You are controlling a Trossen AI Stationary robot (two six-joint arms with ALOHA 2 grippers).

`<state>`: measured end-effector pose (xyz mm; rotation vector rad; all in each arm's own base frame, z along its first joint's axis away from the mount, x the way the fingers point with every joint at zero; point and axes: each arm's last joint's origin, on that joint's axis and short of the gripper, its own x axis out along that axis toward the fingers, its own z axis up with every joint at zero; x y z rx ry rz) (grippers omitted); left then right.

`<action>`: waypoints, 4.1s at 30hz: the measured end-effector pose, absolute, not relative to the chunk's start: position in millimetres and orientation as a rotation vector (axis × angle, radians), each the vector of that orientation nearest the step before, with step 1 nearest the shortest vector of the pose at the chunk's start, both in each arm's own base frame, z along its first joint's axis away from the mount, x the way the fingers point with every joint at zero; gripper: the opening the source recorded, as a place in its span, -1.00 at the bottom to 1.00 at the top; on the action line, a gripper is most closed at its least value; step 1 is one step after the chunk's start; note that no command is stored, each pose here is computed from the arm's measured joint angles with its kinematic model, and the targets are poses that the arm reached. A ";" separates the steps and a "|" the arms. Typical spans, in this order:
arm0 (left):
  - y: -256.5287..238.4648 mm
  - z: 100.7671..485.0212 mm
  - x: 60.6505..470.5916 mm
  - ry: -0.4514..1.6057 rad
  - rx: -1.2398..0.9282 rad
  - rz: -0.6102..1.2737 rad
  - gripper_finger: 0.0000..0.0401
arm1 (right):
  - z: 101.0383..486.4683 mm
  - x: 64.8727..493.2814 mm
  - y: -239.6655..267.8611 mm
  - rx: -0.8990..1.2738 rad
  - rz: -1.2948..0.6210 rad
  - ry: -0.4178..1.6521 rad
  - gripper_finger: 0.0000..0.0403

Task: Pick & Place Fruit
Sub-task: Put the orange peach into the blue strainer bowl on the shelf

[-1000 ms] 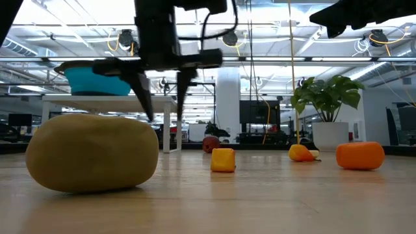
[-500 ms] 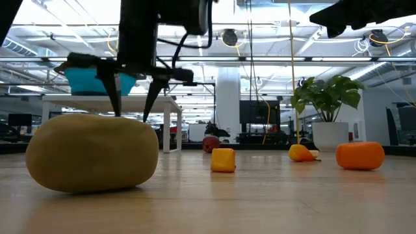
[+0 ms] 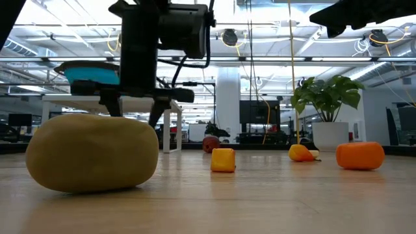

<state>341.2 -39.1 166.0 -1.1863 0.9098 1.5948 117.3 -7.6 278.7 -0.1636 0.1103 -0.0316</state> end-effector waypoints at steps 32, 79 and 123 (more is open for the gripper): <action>-31.2 138.9 331.8 0.870 -1.213 1.605 -0.05 | 278.7 117.3 -7.6 -0.164 -0.032 0.110 -1.00; -65.2 344.7 310.5 0.252 -0.359 0.549 -0.38 | 278.7 117.3 -7.6 -0.224 -0.028 0.111 -1.00; -64.5 388.9 323.7 -0.090 -0.286 0.250 -0.38 | 278.7 117.3 -7.6 -0.224 -0.028 0.111 -1.00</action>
